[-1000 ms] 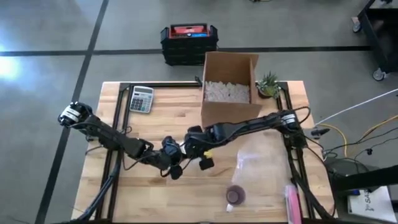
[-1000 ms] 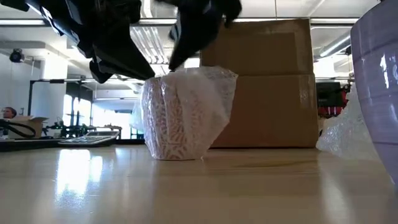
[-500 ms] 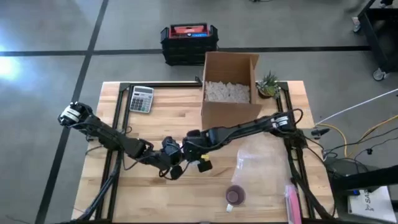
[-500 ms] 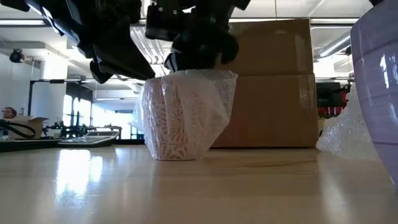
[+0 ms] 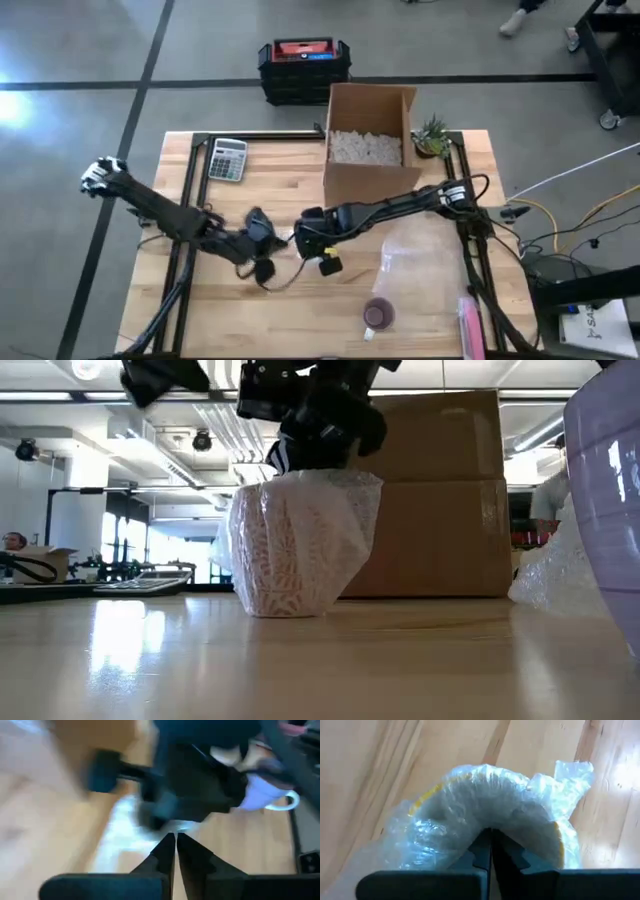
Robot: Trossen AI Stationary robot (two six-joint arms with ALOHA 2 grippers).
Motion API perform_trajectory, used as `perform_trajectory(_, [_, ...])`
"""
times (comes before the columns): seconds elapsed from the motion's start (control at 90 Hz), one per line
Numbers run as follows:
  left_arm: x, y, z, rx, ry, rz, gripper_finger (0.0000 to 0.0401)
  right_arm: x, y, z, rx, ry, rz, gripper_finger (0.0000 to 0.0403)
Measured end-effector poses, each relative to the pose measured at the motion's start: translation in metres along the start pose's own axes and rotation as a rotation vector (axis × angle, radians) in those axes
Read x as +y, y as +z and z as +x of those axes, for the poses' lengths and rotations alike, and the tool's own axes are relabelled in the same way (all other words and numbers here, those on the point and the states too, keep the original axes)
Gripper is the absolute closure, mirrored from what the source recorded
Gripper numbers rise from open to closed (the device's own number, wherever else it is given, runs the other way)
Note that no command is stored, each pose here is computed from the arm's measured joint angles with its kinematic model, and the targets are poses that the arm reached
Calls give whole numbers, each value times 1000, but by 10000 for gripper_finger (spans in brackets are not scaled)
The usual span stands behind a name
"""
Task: Wrap mug
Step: Wrap the orange patterned mug with the left transparent bubble wrap
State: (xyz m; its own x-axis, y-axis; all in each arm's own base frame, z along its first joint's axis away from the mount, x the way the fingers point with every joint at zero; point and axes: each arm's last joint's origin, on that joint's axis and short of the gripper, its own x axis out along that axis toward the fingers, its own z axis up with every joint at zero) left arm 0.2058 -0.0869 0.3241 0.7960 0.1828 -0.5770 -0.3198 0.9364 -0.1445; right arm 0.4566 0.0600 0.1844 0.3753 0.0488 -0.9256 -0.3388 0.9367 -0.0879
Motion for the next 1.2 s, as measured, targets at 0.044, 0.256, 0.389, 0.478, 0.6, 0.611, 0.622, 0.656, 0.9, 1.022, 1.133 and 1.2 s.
perform_trajectory(0.044, [9,12,-22,-75,66,4,399,0,1,0,-7,-1,2,403])
perform_trajectory(0.256, [27,39,-70,-402,280,82,400,-5,9,-3,-84,-20,42,403])
perform_trajectory(0.389, [28,37,-69,-363,238,126,401,-4,10,-5,-90,-20,35,403])
perform_trajectory(0.478, [25,40,-67,-295,142,113,401,-4,13,-8,-98,-21,35,403])
perform_trajectory(0.6, [15,29,-42,-126,53,81,401,-4,16,-14,-91,-20,13,403])
perform_trajectory(0.611, [14,26,-39,-104,49,82,401,-4,16,-14,-85,-19,12,403])
perform_trajectory(0.622, [13,24,-37,-84,45,82,401,-4,16,-14,-82,-19,10,403])
perform_trajectory(0.656, [11,16,-27,-20,42,86,401,-5,17,-14,-83,-20,8,403])
perform_trajectory(0.9, [-10,-10,29,43,148,135,401,-9,29,-28,-152,-38,29,403])
perform_trajectory(1.022, [-20,-13,46,32,138,161,401,-9,34,-39,-156,-35,24,403])
perform_trajectory(1.133, [-23,-17,56,49,153,165,401,-10,33,-54,-87,-28,26,403])
perform_trajectory(1.2, [-24,-24,63,78,165,174,401,-10,31,-66,-31,-38,29,403])
